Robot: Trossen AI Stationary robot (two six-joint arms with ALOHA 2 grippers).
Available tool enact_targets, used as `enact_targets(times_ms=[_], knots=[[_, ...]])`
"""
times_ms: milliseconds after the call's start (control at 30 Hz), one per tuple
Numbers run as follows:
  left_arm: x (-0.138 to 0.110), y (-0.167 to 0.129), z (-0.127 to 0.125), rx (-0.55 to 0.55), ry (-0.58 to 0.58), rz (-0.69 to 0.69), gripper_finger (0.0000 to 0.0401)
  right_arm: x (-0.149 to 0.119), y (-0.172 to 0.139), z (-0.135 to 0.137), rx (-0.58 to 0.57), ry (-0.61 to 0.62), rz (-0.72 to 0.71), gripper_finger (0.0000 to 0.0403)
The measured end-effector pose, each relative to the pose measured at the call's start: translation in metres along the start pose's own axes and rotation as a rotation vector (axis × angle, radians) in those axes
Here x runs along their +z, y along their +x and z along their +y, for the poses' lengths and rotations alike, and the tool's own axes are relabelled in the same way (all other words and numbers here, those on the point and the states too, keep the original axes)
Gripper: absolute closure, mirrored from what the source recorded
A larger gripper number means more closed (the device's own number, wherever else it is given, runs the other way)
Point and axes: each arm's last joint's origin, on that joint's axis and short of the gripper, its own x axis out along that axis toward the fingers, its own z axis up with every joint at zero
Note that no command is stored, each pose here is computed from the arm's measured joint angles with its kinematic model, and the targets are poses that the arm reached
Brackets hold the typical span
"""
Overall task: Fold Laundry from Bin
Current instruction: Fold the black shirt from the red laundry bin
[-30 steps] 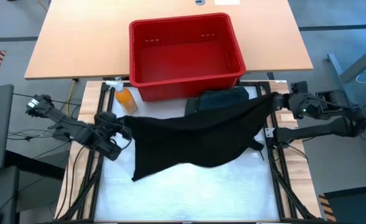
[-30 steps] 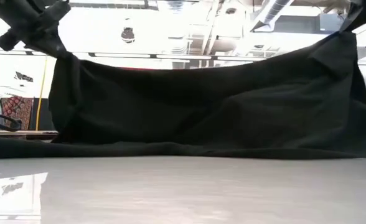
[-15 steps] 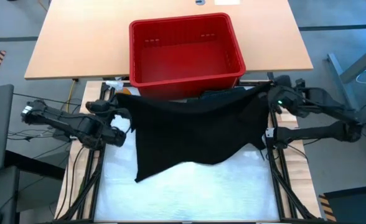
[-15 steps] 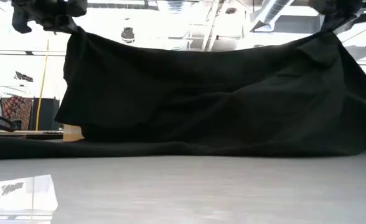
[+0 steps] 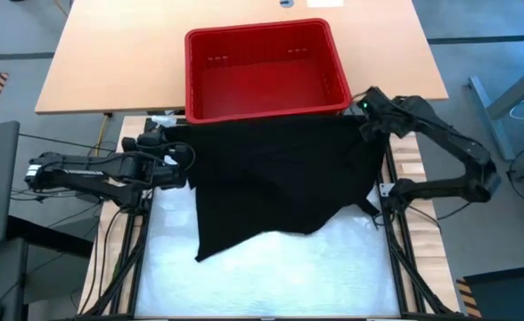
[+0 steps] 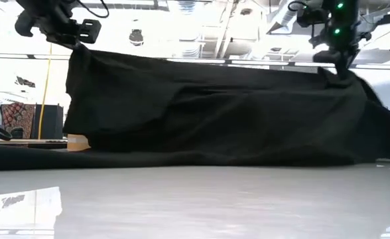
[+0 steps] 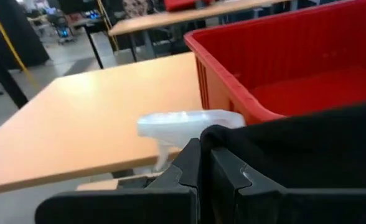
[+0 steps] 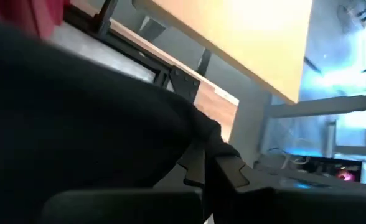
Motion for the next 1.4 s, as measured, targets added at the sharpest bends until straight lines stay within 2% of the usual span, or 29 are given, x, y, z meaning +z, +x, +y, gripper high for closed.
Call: enact_targets(times_ms=[100,233,333,533,700,867,1067,1300,1400], knots=[[0.000,0.003,-0.008,-0.008,0.020,0.028,0.0401,-0.002,-0.002,0.007,-0.041,-0.035,0.019,0.0365],[0.001,0.007,-0.024,-0.047,0.075,0.059,0.0401,-0.001,0.000,0.013,0.050,-0.037,0.047,0.0331],[0.001,0.009,-0.037,-0.094,0.116,0.088,0.0401,-0.001,0.003,0.013,0.055,-0.017,0.082,0.0297],[-0.004,0.013,-0.054,-0.154,0.208,0.138,0.0401,-0.006,0.004,0.007,-0.012,0.027,0.139,0.0217],[-0.009,0.014,-0.059,-0.176,0.234,0.174,0.0401,-0.011,-0.006,-0.006,-0.117,0.055,0.152,0.0192],[-0.010,0.014,-0.060,-0.192,0.234,0.189,0.0401,-0.015,-0.009,-0.010,-0.061,0.083,0.161,0.0198],[-0.012,0.014,-0.062,-0.212,0.256,0.212,0.0401,-0.011,-0.006,-0.006,0.145,0.073,0.188,0.0199],[-0.015,0.015,-0.067,-0.241,0.265,0.246,0.0401,-0.006,0.000,-0.007,0.120,0.108,0.197,0.0168],[-0.018,0.016,-0.072,-0.266,0.269,0.283,0.0401,-0.009,-0.008,-0.004,0.273,0.127,0.197,0.0164]])
